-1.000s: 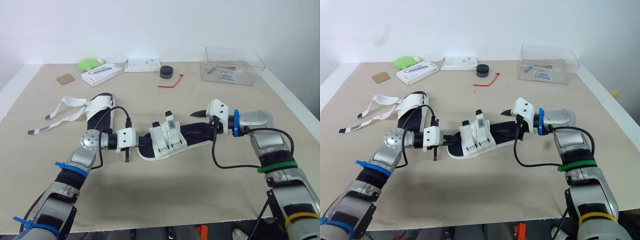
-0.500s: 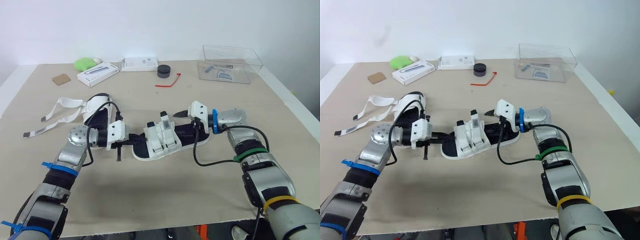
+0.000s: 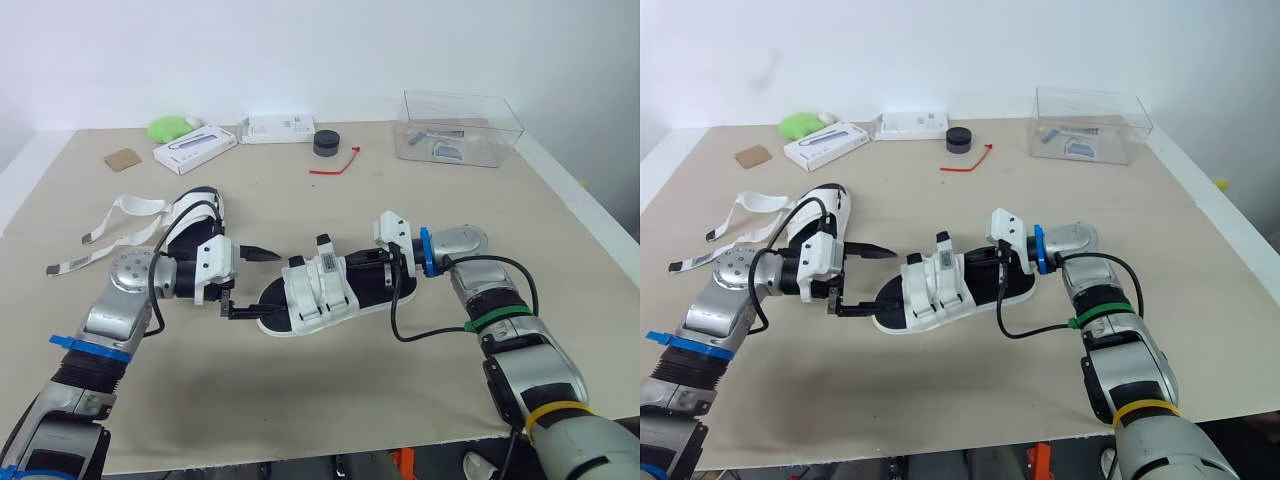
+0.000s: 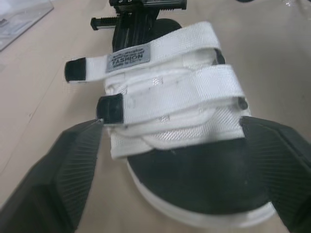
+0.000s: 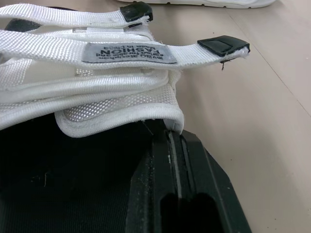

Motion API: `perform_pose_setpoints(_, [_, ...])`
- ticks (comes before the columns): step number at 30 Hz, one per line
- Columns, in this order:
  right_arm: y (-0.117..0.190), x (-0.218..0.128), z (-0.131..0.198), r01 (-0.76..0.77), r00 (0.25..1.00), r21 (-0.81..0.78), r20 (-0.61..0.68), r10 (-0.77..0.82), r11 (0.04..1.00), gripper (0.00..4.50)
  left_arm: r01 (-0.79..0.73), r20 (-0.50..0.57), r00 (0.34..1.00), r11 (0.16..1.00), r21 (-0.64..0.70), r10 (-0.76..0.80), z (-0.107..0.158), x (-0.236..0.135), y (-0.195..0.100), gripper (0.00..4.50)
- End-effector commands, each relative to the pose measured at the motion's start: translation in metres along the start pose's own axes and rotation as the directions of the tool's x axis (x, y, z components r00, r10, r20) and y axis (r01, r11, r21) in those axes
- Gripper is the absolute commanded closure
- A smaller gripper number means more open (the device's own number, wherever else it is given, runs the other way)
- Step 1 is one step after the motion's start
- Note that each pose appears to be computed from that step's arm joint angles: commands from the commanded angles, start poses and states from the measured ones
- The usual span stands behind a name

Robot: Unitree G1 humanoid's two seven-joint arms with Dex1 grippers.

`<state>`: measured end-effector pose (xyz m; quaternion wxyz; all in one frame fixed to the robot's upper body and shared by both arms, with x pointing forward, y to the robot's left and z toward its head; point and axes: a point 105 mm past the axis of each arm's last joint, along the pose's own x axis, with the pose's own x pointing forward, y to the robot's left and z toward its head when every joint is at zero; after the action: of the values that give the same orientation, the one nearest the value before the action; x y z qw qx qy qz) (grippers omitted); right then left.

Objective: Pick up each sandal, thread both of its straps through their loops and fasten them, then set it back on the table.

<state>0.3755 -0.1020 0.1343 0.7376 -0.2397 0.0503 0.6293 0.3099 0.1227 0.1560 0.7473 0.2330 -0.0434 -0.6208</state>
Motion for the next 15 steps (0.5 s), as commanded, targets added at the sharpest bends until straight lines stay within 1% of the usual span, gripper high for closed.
perform_pose_setpoints(1, [-0.007,-0.006,0.014,0.050,0.997,-0.020,0.051,-0.049,0.999,4.50,-0.037,0.042,0.998,0.999,0.031,0.036,0.014,-0.005,0.005,0.07])
perform_pose_setpoints(4, [-0.010,-0.010,0.018,0.092,0.992,0.010,0.085,-0.092,0.996,4.50,-0.049,0.050,0.998,0.999,0.022,0.048,0.016,-0.006,0.005,0.07])
perform_pose_setpoints(6, [-0.016,-0.017,0.026,0.158,0.977,0.082,0.132,-0.168,0.984,4.50,-0.065,0.058,0.996,0.998,0.012,0.064,0.016,-0.007,0.005,0.07])
perform_pose_setpoints(9, [-0.019,-0.031,0.033,0.230,0.951,0.180,0.168,-0.260,0.957,4.50,-0.086,0.062,0.994,0.996,0.005,0.086,0.017,-0.006,0.006,0.07])
perform_pose_setpoints(11, [-0.023,-0.046,0.034,0.318,0.913,0.258,0.176,-0.368,0.912,4.50,-0.100,0.064,0.993,0.995,0.003,0.100,0.016,-0.005,0.006,0.07])
perform_pose_setpoints(12, [-0.027,-0.056,0.033,0.378,0.882,0.309,0.167,-0.441,0.873,4.50,-0.106,0.066,0.992,0.994,0.001,0.106,0.016,-0.004,0.006,0.07])
perform_pose_setpoints(14, [-0.032,-0.069,0.030,0.455,0.833,0.376,0.142,-0.535,0.807,4.50,-0.112,0.068,0.991,0.994,-0.001,0.112,0.015,-0.003,0.005,0.07])
perform_pose_setpoints(15, [-0.037,-0.077,0.025,0.519,0.789,0.411,0.106,-0.605,0.749,4.50,-0.116,0.071,0.991,0.993,-0.004,0.116,0.015,-0.002,0.004,0.07])
